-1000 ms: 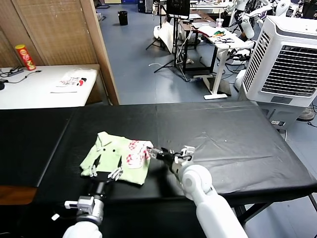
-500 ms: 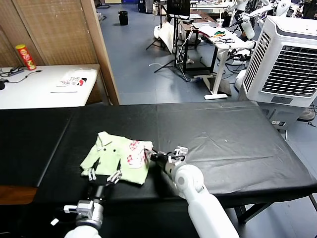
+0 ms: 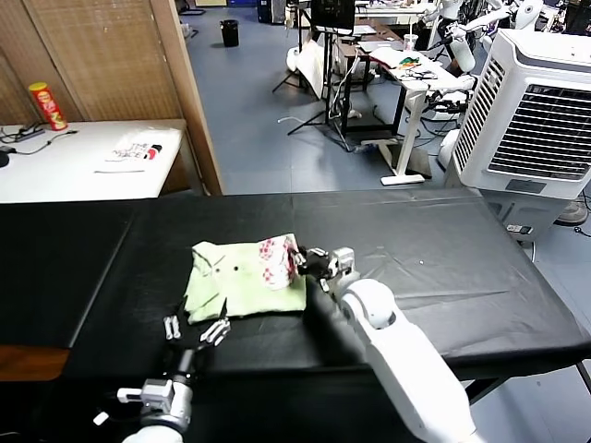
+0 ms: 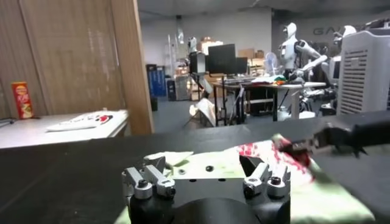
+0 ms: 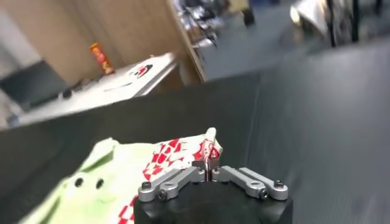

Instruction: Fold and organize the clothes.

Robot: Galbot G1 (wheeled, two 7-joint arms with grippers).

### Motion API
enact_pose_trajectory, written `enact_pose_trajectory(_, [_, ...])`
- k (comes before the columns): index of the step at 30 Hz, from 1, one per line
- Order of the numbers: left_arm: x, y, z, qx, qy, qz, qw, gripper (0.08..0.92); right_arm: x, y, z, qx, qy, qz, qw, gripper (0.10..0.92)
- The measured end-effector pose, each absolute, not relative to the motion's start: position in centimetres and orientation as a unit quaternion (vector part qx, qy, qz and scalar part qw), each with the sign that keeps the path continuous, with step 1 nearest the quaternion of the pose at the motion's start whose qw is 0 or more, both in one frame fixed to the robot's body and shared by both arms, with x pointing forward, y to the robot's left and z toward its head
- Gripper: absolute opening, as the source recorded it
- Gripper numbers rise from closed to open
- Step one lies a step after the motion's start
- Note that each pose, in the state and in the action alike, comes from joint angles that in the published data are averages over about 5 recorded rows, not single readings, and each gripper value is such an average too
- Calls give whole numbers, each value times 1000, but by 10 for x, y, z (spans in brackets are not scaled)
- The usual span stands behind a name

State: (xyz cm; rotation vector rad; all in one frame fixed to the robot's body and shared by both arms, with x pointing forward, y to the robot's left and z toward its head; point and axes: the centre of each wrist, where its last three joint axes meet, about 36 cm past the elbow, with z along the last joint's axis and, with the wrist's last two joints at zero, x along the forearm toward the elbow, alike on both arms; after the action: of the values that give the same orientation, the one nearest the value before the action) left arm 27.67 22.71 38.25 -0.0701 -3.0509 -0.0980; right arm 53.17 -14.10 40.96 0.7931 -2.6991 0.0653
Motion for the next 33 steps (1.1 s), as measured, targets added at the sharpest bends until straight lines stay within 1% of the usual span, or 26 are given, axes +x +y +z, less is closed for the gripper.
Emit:
enact_pose_trajectory(3, [275, 229, 377, -29, -999, -26, 37, 798, 524, -157, 410, 266, -951, 59, 145, 521])
enact_pose_trajectory(6, [274, 230, 375, -29, -999, -17, 37, 798, 503, -170, 410, 241, -960, 74, 124, 682])
enact_pose_trajectory(8, [273, 230, 376, -29, -999, -5, 44, 798, 482, -176, 409, 220, -967, 77, 107, 756])
enact_pose_trajectory(9, [271, 230, 377, -29, -998, 2, 48, 798, 470, -179, 409, 209, -970, 77, 98, 777])
enact_pose_trajectory(14, [264, 231, 386, -24, -997, 29, 63, 798, 402, -189, 405, 155, -984, 70, 58, 797])
enact_pose_trajectory(19, [253, 237, 395, -29, -997, 17, 69, 798, 331, -203, 395, 95, -993, 56, 49, 798])
enact_pose_trajectory(23, [240, 240, 400, -39, -996, 4, 82, 798, 283, -214, 388, 65, -994, 53, 70, 798])
enact_pose_trajectory(27, [228, 242, 406, -47, -994, 1, 99, 798, 248, -224, 391, 41, -993, 46, 98, 798])
enact_pose_trajectory(33, [217, 243, 419, -34, -989, 33, 138, 798, 217, -233, 413, 14, -992, 35, 124, 798])
